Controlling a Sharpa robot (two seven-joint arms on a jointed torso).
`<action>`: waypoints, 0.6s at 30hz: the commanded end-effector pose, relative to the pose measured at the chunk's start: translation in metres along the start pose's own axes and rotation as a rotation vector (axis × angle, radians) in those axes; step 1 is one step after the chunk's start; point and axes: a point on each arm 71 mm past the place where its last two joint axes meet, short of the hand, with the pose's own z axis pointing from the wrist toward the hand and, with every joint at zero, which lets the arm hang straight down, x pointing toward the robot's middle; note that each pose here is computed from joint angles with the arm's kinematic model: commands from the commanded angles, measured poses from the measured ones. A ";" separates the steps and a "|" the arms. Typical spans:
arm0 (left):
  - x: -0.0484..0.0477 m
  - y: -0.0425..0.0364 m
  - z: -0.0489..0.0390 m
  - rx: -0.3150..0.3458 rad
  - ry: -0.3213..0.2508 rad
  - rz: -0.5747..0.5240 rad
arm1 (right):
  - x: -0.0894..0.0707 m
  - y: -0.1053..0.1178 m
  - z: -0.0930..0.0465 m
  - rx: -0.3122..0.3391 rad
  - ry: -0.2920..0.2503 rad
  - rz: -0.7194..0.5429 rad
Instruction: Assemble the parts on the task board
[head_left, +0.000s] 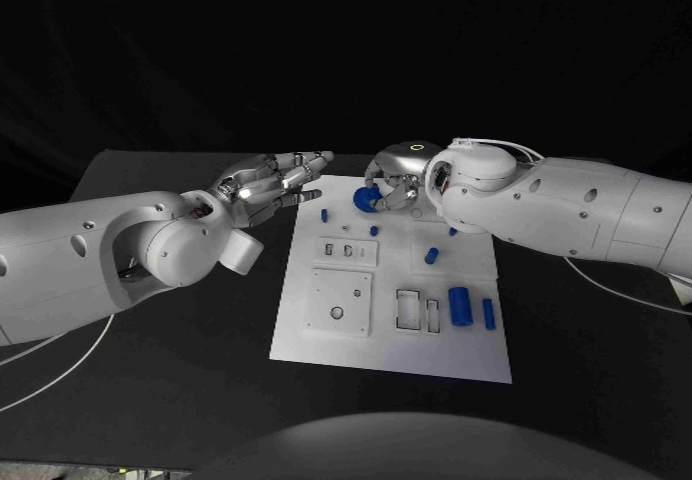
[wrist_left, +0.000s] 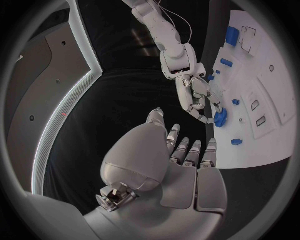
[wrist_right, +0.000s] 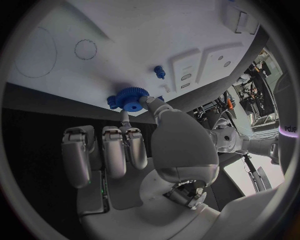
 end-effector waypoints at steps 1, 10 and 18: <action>0.0029 -0.0008 0.0008 0.004 0.025 -0.002 | 0.003 0.001 0.000 -0.007 0.032 -0.008; 0.0026 -0.0004 0.0015 0.000 0.027 -0.002 | 0.005 0.002 -0.001 -0.013 0.039 -0.006; 0.0023 -0.0003 0.0017 -0.001 0.027 -0.002 | 0.004 -0.001 -0.003 -0.010 0.021 -0.001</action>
